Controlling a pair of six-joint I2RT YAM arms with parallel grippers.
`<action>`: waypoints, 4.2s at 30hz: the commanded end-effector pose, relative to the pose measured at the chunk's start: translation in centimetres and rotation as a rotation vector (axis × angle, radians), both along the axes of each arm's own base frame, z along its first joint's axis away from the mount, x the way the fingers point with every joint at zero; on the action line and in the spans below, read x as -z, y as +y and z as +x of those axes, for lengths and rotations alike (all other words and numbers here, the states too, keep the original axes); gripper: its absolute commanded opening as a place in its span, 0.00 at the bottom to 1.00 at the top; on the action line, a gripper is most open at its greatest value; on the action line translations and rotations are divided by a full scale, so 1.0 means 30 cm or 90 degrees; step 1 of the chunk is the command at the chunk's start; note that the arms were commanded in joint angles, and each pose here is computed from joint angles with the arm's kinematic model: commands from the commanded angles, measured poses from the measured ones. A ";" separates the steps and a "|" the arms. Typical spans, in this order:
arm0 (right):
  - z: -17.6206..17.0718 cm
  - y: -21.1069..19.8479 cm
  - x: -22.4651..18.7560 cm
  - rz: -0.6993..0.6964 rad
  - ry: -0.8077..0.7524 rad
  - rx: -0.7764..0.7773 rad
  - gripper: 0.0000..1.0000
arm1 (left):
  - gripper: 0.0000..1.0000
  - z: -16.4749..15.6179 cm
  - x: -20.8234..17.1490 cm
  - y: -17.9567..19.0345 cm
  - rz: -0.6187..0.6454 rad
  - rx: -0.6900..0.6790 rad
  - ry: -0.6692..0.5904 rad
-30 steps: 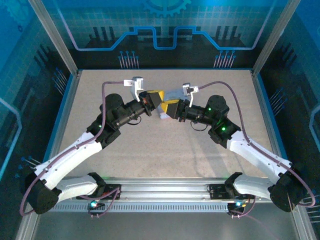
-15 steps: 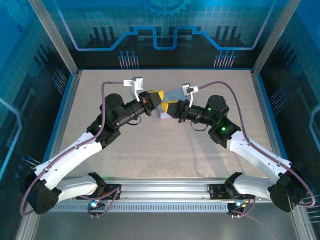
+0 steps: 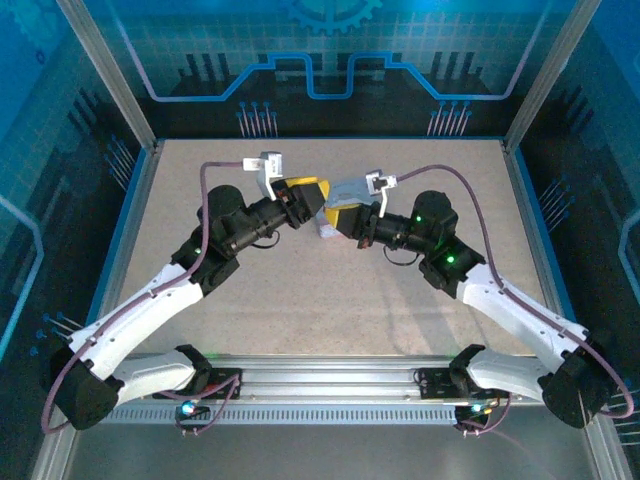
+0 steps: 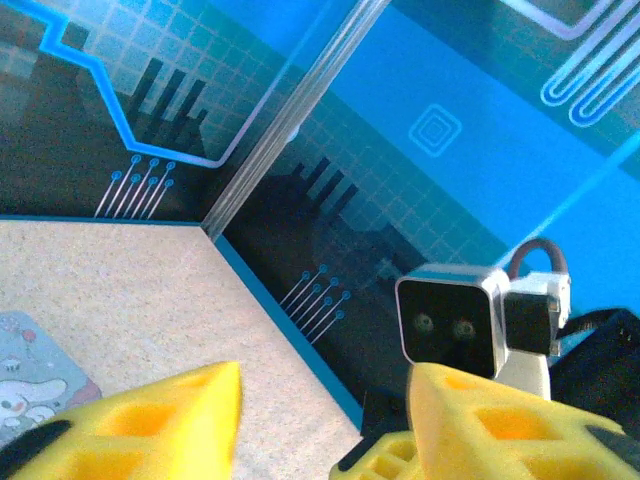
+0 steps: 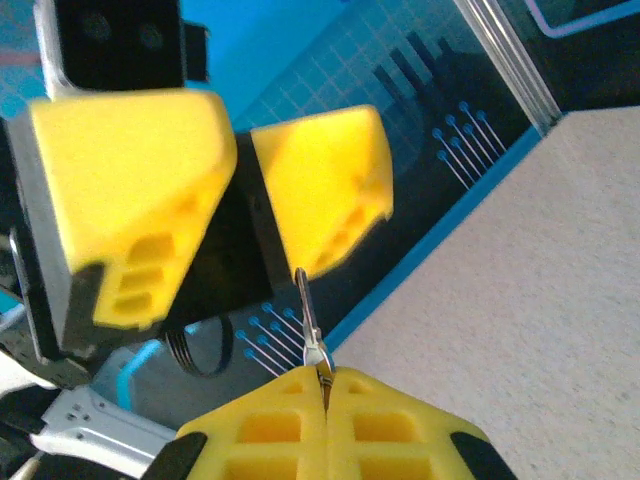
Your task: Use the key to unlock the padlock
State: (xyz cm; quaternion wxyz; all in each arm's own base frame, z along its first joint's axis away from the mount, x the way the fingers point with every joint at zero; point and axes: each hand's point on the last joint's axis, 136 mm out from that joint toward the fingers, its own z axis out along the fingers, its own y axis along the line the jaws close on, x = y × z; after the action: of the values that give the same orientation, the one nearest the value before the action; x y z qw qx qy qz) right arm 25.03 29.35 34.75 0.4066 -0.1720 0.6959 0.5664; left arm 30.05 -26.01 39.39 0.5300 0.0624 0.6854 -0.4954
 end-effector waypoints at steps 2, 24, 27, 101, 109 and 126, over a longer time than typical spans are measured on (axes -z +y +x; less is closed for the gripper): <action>-0.006 -0.063 0.033 -0.076 -0.009 0.045 0.00 | 0.65 0.016 0.015 0.055 0.018 -0.034 0.012; -0.069 -0.521 0.367 -0.465 0.153 0.354 0.00 | 0.99 0.387 0.494 -0.083 0.368 -0.065 0.187; -0.086 -0.559 0.390 -0.482 0.167 0.377 0.00 | 0.99 0.421 0.564 -0.150 0.406 -0.037 0.202; -0.115 -0.671 0.491 -0.520 0.230 0.427 0.00 | 0.99 0.206 0.971 -0.465 0.533 0.173 0.332; -0.112 -0.664 0.491 -0.512 0.234 0.422 0.00 | 0.99 0.136 0.985 -0.479 0.501 0.188 0.340; -0.112 -0.618 0.524 -0.488 0.250 0.384 0.00 | 0.99 0.223 0.642 -0.409 0.434 0.125 0.209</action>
State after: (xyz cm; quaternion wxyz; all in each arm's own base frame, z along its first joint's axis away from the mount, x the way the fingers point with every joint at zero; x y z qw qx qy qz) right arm 21.36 10.39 18.89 0.3187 0.0058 0.9384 0.1333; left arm 36.62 -39.89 15.32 0.2698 0.2253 0.8956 -0.2727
